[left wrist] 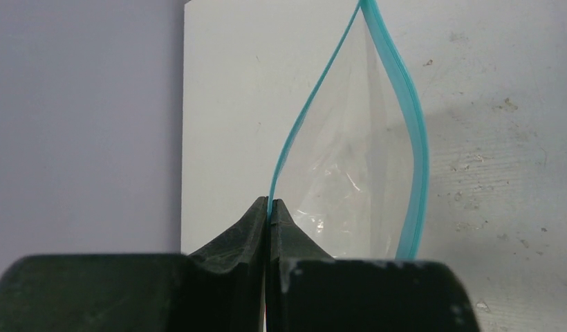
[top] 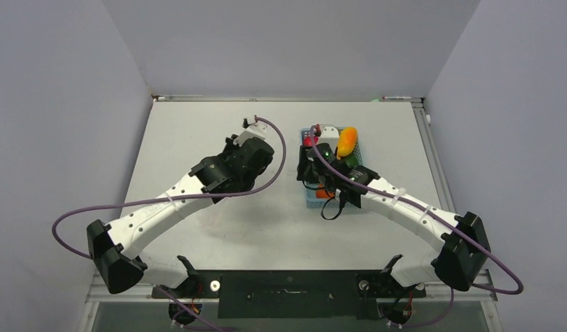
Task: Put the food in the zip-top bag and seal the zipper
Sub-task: Open the zipper of the food storage bag at the center of the board.
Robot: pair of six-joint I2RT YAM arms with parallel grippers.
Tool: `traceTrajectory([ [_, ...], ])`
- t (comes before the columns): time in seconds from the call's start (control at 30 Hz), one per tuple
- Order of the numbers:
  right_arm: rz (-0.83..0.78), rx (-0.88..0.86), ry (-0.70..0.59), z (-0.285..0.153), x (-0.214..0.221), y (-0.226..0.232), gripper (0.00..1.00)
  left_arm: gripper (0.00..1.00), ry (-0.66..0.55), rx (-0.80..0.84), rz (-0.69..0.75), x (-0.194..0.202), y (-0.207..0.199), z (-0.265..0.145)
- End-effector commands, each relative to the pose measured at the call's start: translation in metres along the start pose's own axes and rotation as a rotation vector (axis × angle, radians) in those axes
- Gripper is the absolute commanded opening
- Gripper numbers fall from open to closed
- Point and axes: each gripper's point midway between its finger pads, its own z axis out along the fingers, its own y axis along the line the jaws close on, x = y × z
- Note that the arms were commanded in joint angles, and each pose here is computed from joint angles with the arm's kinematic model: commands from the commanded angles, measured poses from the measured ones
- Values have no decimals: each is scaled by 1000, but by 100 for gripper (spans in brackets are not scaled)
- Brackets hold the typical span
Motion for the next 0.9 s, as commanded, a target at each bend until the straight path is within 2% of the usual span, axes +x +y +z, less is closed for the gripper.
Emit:
traceTrajectory([
  [0.0, 41, 11, -57, -13, -14, -19, 54, 0, -1, 83, -63, -2, -39, 12],
  [0.27, 101, -49, -78, -28, -17, -25, 54, 0, 20, 156, -109, 2, -67, 17],
  [0.5, 178, -226, -99, -41, -26, 4, 46, 0, 12, 223, -175, 12, -74, 11],
  [0.6, 212, -307, -105, -45, -31, 19, 37, 0, -1, 233, -197, 14, -72, 4],
  [0.77, 264, -457, -82, -47, -36, 51, 6, 0, -49, 270, -221, 13, -71, -10],
  [0.87, 295, -534, -62, -46, -38, 68, 5, 0, -69, 285, -226, 13, -72, -16],
])
